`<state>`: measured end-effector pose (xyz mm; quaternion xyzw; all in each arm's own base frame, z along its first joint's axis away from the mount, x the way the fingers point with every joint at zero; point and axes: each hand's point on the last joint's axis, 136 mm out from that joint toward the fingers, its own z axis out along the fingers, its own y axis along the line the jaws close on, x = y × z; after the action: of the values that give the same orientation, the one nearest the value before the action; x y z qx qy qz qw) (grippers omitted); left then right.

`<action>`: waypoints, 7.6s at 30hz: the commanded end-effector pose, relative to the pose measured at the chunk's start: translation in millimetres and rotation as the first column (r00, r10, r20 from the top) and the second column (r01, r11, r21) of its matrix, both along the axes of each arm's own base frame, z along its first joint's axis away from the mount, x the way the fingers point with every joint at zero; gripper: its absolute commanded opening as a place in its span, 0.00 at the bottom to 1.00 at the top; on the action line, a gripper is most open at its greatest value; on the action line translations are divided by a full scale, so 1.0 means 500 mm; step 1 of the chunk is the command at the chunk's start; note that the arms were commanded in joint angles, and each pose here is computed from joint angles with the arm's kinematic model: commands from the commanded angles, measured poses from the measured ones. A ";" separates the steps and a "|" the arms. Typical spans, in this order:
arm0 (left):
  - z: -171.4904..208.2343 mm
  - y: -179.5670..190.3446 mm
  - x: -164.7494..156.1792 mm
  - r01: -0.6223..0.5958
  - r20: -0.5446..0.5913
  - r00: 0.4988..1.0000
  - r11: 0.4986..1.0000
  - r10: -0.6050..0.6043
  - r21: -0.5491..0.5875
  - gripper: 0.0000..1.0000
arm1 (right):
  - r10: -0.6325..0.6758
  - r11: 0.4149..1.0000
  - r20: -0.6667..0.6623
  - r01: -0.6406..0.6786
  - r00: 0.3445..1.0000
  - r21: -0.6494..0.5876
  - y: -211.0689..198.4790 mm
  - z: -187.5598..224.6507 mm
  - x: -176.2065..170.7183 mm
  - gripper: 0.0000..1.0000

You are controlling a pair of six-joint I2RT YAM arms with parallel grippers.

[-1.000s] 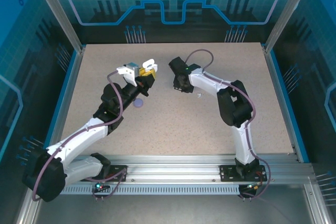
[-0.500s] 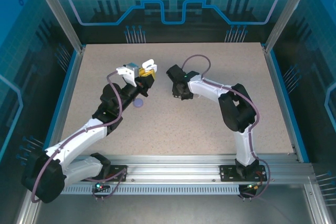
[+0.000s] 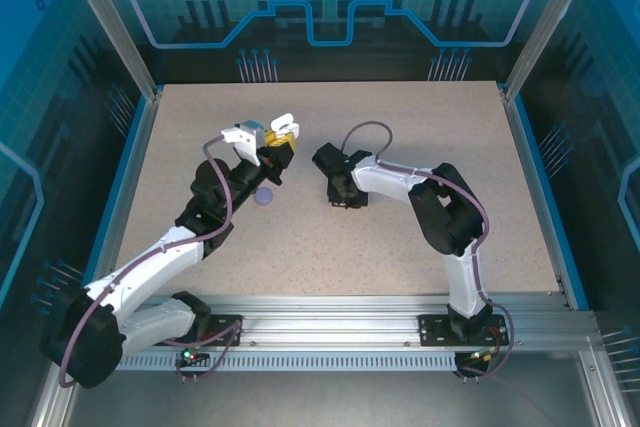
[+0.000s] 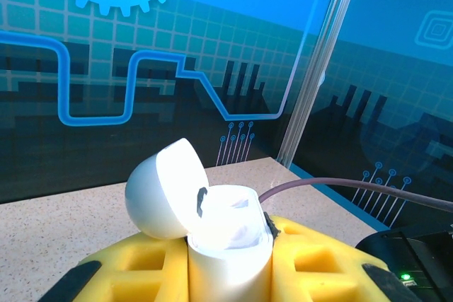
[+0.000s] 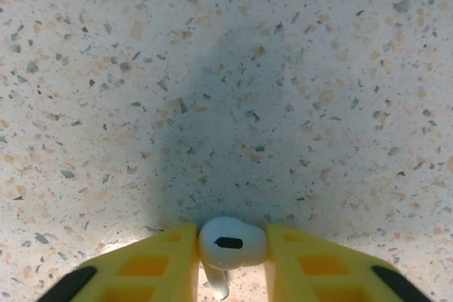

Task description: Insert the wireless bluetooth earbuds into the charging case

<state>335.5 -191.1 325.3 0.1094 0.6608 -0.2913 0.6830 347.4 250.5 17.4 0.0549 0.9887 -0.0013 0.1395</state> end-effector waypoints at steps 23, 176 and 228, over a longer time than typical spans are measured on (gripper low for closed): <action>0.022 -0.010 -0.007 0.025 0.041 0.999 1.000 -0.025 0.008 0.00 | -0.014 0.999 -0.107 0.017 0.994 0.028 -0.015 -0.011 0.010 0.38; 0.156 -0.167 0.029 0.017 0.402 0.913 0.990 -0.071 0.137 0.00 | -0.298 0.608 0.837 -0.584 0.460 0.538 0.070 0.747 -0.028 0.22; 0.162 -0.128 -0.014 -0.001 0.415 0.908 0.993 -0.049 0.118 0.00 | -0.337 0.819 0.720 -0.189 0.606 0.542 -0.197 0.719 -0.052 0.75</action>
<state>345.7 -263.0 382.8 0.2230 0.5495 -0.2241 0.7734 316.0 186.3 425.4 0.0862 0.7087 0.3933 0.5793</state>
